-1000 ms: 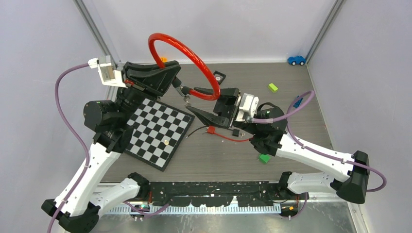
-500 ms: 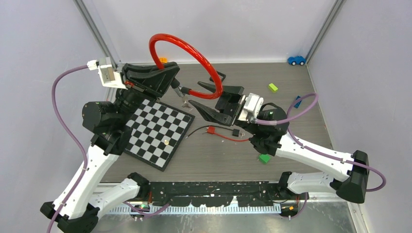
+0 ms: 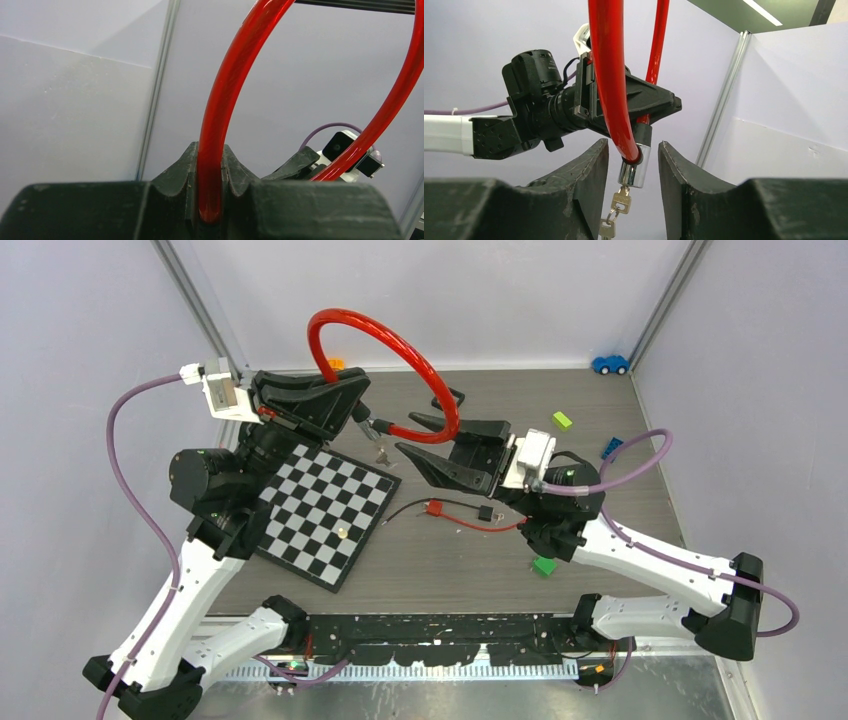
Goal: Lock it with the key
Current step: Lock the lock.
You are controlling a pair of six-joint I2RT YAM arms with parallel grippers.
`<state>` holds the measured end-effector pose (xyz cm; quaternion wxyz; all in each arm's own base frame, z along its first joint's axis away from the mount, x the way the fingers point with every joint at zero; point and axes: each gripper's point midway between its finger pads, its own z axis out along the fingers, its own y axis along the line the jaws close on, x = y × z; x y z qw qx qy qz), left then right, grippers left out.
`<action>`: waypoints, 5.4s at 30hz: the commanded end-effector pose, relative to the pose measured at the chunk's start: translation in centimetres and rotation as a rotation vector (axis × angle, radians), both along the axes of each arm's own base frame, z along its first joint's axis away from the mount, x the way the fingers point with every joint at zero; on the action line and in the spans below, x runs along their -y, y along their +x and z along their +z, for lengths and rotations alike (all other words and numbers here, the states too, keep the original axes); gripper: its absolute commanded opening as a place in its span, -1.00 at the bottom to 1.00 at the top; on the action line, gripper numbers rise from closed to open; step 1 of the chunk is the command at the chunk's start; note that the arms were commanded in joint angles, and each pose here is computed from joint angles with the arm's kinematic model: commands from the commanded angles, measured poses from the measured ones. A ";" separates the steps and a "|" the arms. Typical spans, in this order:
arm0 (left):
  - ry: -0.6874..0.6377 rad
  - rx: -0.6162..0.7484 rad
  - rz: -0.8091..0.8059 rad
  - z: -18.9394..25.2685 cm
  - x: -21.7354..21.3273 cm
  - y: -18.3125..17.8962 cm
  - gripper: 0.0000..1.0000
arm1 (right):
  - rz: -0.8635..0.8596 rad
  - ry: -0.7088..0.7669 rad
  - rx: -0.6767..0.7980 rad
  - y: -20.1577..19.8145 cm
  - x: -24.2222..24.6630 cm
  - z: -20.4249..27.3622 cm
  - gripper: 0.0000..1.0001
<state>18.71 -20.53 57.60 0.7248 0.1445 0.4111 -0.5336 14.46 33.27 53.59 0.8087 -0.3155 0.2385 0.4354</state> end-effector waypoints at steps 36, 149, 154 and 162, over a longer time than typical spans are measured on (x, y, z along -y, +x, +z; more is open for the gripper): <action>-0.056 0.042 -0.018 1.9 -0.6 -1.2 -1.00 | -0.312 -0.052 0.004 4.9 -2.2 -1.3 -0.98; -0.078 0.044 0.067 1.6 -2.1 -0.9 -1.00 | -0.243 0.005 -0.099 1.3 -3.6 -3.8 -0.18; -0.078 0.047 0.070 1.8 -2.1 -1.0 -1.00 | -0.231 0.046 -0.134 1.0 -1.9 -3.4 -0.06; -0.070 0.046 0.076 1.8 -2.2 -0.9 -1.00 | -0.203 0.139 -0.156 0.1 1.3 -0.9 -0.03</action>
